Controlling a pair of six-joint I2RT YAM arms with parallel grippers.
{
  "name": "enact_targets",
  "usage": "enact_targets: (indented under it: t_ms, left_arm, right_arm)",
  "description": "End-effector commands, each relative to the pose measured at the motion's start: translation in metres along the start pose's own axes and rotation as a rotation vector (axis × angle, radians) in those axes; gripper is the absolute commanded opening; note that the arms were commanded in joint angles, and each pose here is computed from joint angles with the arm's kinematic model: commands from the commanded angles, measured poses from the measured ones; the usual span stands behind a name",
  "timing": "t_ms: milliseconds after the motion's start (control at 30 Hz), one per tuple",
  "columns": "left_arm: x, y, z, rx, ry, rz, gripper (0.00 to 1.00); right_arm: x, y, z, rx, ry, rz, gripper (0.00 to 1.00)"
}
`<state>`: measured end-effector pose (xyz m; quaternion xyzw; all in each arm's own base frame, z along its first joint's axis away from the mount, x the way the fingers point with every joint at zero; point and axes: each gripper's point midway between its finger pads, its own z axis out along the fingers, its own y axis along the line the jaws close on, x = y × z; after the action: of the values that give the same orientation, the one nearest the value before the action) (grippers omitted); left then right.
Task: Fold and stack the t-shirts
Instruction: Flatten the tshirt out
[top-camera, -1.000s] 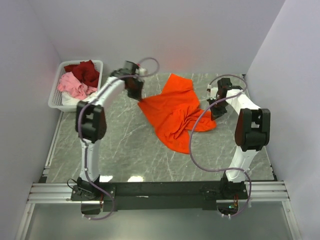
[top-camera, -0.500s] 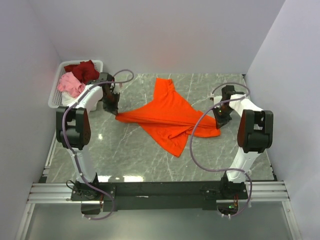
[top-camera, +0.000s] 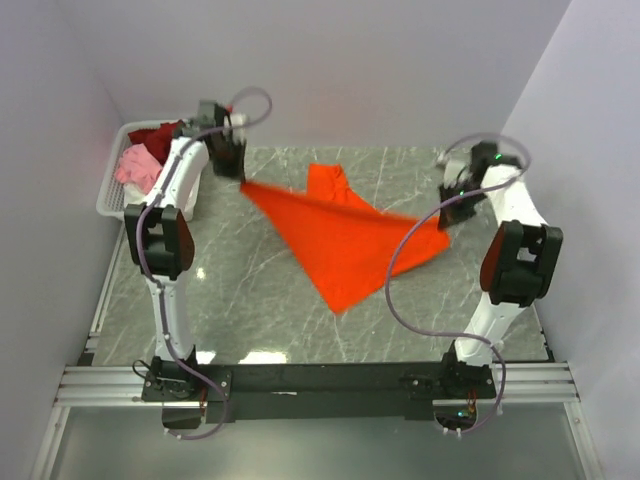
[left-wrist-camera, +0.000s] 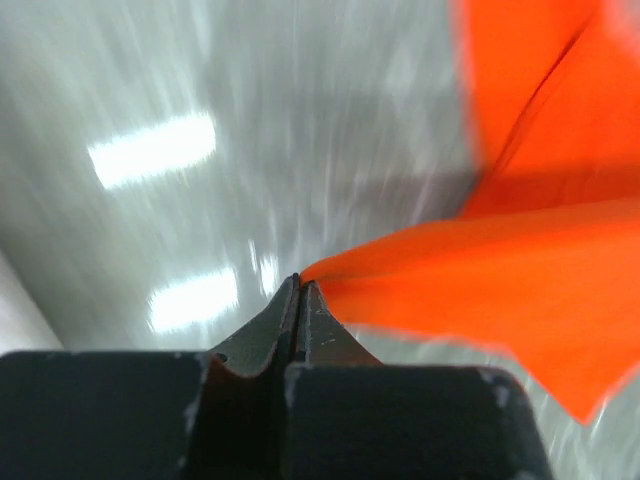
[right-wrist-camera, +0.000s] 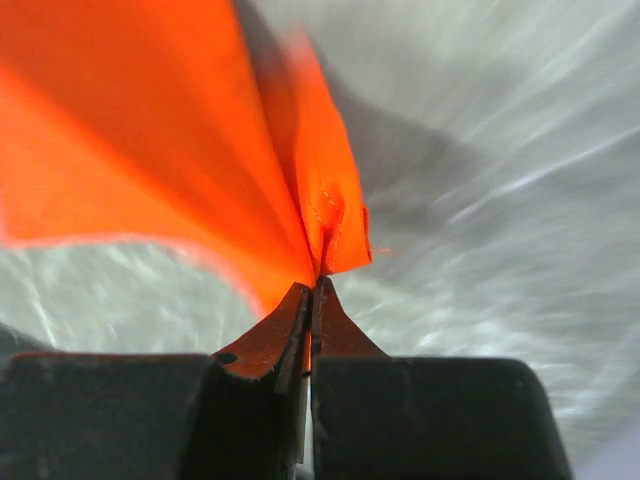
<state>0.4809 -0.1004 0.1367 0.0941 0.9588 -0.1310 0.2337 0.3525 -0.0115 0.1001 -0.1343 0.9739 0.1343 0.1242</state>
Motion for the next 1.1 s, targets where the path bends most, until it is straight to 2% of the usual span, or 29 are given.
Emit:
enact_targets:
  t_ms: [0, 33, 67, 100, 133, 167, 200, 267, 300, 367, 400, 433, 467, 500, 567, 600, 633, 667, 700, 733, 767, 800, 967, 1067]
  left_arm:
    - [-0.081, 0.001, -0.054, 0.036, -0.243, 0.012, 0.0]
    - [-0.101, -0.002, -0.071, 0.066, -0.328, 0.023, 0.0]
    - [-0.111, -0.004, -0.081, 0.084, -0.377, 0.013, 0.0]
    - [-0.12, -0.011, -0.109, 0.099, -0.451, 0.027, 0.0]
    - [-0.114, -0.007, -0.108, 0.108, -0.457, 0.009, 0.0]
    - [-0.133, -0.013, -0.126, 0.132, -0.562, 0.019, 0.0]
    - [-0.138, -0.02, -0.161, 0.135, -0.646, 0.033, 0.0]
    - [-0.139, -0.018, -0.175, 0.143, -0.717, 0.018, 0.0]
    - [-0.137, -0.025, -0.196, 0.147, -0.752, 0.035, 0.0]
    - [-0.123, -0.025, -0.191, 0.141, -0.715, 0.07, 0.0]
    - [-0.105, -0.023, -0.179, 0.138, -0.642, 0.067, 0.0]
    - [-0.094, -0.01, -0.173, 0.117, -0.601, 0.063, 0.0]
    - [-0.081, -0.004, -0.164, 0.11, -0.55, 0.087, 0.0]
    - [-0.056, 0.003, -0.143, 0.123, -0.455, 0.096, 0.0]
    - [-0.031, 0.023, -0.124, 0.098, -0.365, 0.141, 0.01]
    - [-0.007, 0.033, -0.107, 0.09, -0.26, 0.13, 0.0]
    - [0.002, 0.04, -0.098, 0.082, -0.219, 0.172, 0.0]
    - [0.01, 0.044, -0.091, 0.077, -0.182, 0.179, 0.0]
    - [0.019, 0.051, -0.077, 0.081, -0.118, 0.18, 0.0]
    - [0.032, 0.054, -0.072, 0.084, -0.056, 0.17, 0.0]
    - [0.038, 0.058, -0.067, 0.081, -0.013, 0.194, 0.01]
    - [0.04, 0.065, -0.057, 0.072, 0.017, 0.189, 0.01]
    - [0.049, 0.092, -0.042, -0.029, 0.095, 0.182, 0.01]
    - [0.048, 0.098, -0.04, -0.059, 0.114, 0.178, 0.01]
  right_arm:
    - [-0.064, -0.015, -0.098, 0.014, -0.309, 0.011, 0.0]
    - [-0.081, -0.014, -0.131, 0.035, -0.388, -0.011, 0.0]
    - [-0.088, -0.011, -0.147, 0.025, -0.435, -0.019, 0.0]
    - [-0.091, -0.013, -0.164, 0.04, -0.475, -0.028, 0.0]
    - [-0.099, -0.012, -0.184, 0.063, -0.533, -0.046, 0.0]
    - [-0.099, -0.005, -0.205, 0.08, -0.592, -0.056, 0.0]
    - [-0.101, -0.001, -0.218, 0.095, -0.634, -0.063, 0.0]
    - [-0.092, 0.005, -0.249, 0.149, -0.73, -0.079, 0.0]
    - [-0.082, 0.003, -0.241, 0.162, -0.716, -0.068, 0.0]
    - [-0.065, 0.015, -0.255, 0.227, -0.758, -0.131, 0.0]
    - [-0.048, 0.014, -0.229, 0.21, -0.699, -0.122, 0.0]
    - [-0.033, 0.025, -0.227, 0.215, -0.69, -0.15, 0.0]
    - [-0.022, 0.026, -0.213, 0.217, -0.651, -0.179, 0.0]
    - [0.001, 0.024, -0.179, 0.193, -0.562, -0.159, 0.0]
    - [0.027, 0.039, -0.154, 0.171, -0.482, -0.233, 0.0]
    - [0.048, 0.043, -0.124, 0.132, -0.401, -0.236, 0.0]
    - [0.062, 0.048, -0.113, 0.139, -0.341, -0.26, 0.0]
    - [0.071, 0.059, -0.099, 0.106, -0.288, -0.313, 0.07]
    - [0.084, 0.064, -0.087, 0.074, -0.235, -0.321, 0.24]
    - [0.091, 0.068, -0.083, 0.047, -0.206, -0.32, 0.33]
    - [0.091, 0.071, -0.08, 0.017, -0.198, -0.316, 0.46]
    - [0.087, 0.069, -0.083, 0.016, -0.209, -0.312, 0.65]
    - [0.046, 0.05, -0.078, 0.031, -0.238, -0.202, 0.68]
    - [0.008, 0.042, -0.06, 0.048, -0.237, -0.155, 0.62]
